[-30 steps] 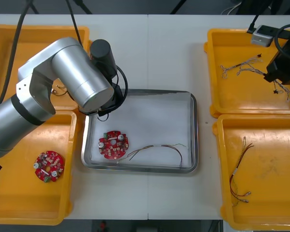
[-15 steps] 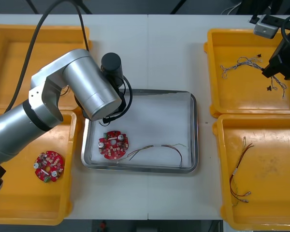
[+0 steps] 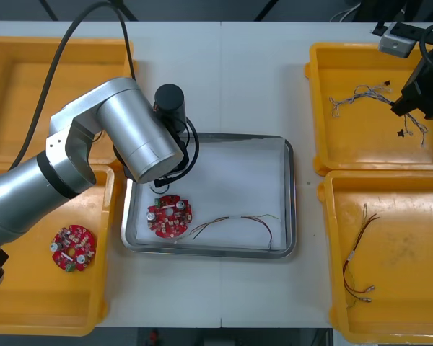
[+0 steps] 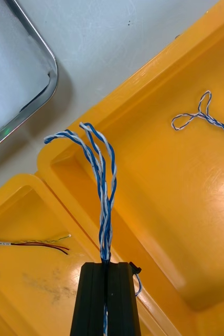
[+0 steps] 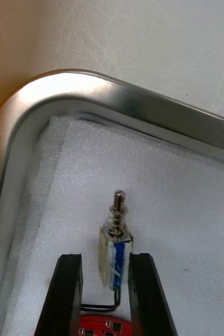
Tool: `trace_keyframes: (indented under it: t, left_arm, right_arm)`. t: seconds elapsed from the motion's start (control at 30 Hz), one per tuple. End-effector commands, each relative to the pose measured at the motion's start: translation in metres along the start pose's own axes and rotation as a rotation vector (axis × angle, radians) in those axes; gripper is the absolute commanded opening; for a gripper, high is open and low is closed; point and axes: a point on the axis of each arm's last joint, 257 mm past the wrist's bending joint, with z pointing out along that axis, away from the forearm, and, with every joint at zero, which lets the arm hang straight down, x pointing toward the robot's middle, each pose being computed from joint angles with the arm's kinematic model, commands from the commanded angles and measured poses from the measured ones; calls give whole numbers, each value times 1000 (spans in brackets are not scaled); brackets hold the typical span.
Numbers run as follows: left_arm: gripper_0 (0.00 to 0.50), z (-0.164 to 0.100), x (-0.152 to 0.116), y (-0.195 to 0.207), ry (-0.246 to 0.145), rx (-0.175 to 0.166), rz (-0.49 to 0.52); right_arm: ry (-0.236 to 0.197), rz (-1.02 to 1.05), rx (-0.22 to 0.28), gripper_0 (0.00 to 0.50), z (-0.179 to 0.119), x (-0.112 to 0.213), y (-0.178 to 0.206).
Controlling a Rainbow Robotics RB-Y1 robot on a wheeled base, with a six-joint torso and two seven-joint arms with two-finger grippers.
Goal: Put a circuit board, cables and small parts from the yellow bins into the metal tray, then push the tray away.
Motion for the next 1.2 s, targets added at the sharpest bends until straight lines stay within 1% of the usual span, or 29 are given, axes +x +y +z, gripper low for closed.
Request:
trace_keyframes:
  t: [0.03, 0.2, 0.3, 0.37, 0.4, 0.43, 0.47, 0.57, 0.63, 0.67, 0.7, 0.8, 0.83, 0.87, 0.93, 1.0, 1.07, 1.1, 1.17, 1.2]
  left_arm:
    - [320, -3, 4, -6, -11, 19, -38]
    - [377, -16, -1, -4, -29, 27, -33]
    - [396, -33, -2, -2, -12, 43, -41]
    - [405, -53, -4, -2, 14, 70, -53]
    - [405, -53, -4, -2, 14, 70, -53]
    - [417, -69, -8, -2, 27, 90, -59]
    - [424, -79, -12, 0, 32, 101, -64]
    - [443, -99, -21, 4, 48, 120, -73]
    - [463, -118, -34, 11, 62, 131, -96]
    - [467, -122, -38, 13, 64, 133, -104]
    - [475, -132, -48, 18, 65, 136, -121]
    - [500, -150, -69, 27, 81, 148, -172]
    - [500, -156, -78, 31, 87, 152, -197]
    - [500, -156, -78, 31, 87, 152, -197]
    - [500, -169, -102, 41, 102, 162, -262]
    - [500, -175, -116, 49, 113, 163, -303]
    - [500, -181, -131, 57, 129, 173, -362]
    - [500, -182, -136, 59, 130, 178, -376]
    - [500, -183, -149, 69, 132, 177, -425]
    - [500, -182, -152, 72, 132, 177, -436]
  right_arm:
    - [-22, -43, 29, 0, -15, -1, -5]
    - [-21, -50, 28, 0, -14, -1, -5]
    - [-21, -55, 28, 0, -14, -1, -5]
    - [-21, -58, 28, 0, -14, -1, -5]
    - [-21, -58, 28, 0, -14, -1, -5]
    - [-23, -60, 27, 0, -14, -2, -4]
    - [-23, -61, 25, 0, -14, -2, -3]
    - [-24, -65, 20, 0, -13, -3, -2]
    - [-18, -76, 10, 0, -10, -4, 2]
    - [-16, -81, 6, 0, -9, -4, 4]
    - [-9, -94, 3, 0, -6, -5, 7]
    - [-12, -136, 19, 0, -1, -14, 13]
    - [-19, -157, 27, 0, 1, -19, 17]
    - [-19, -157, 27, 0, 1, -19, 17]
    - [-28, -212, 39, 0, 8, -30, 27]
    - [-34, -246, 40, 0, 13, -37, 34]
    - [-49, -303, 41, 0, 21, -48, 46]
    - [-52, -317, 41, 0, 23, -50, 50]
    - [-70, -366, 35, 0, 33, -61, 65]
    - [-73, -382, 32, 0, 37, -63, 70]
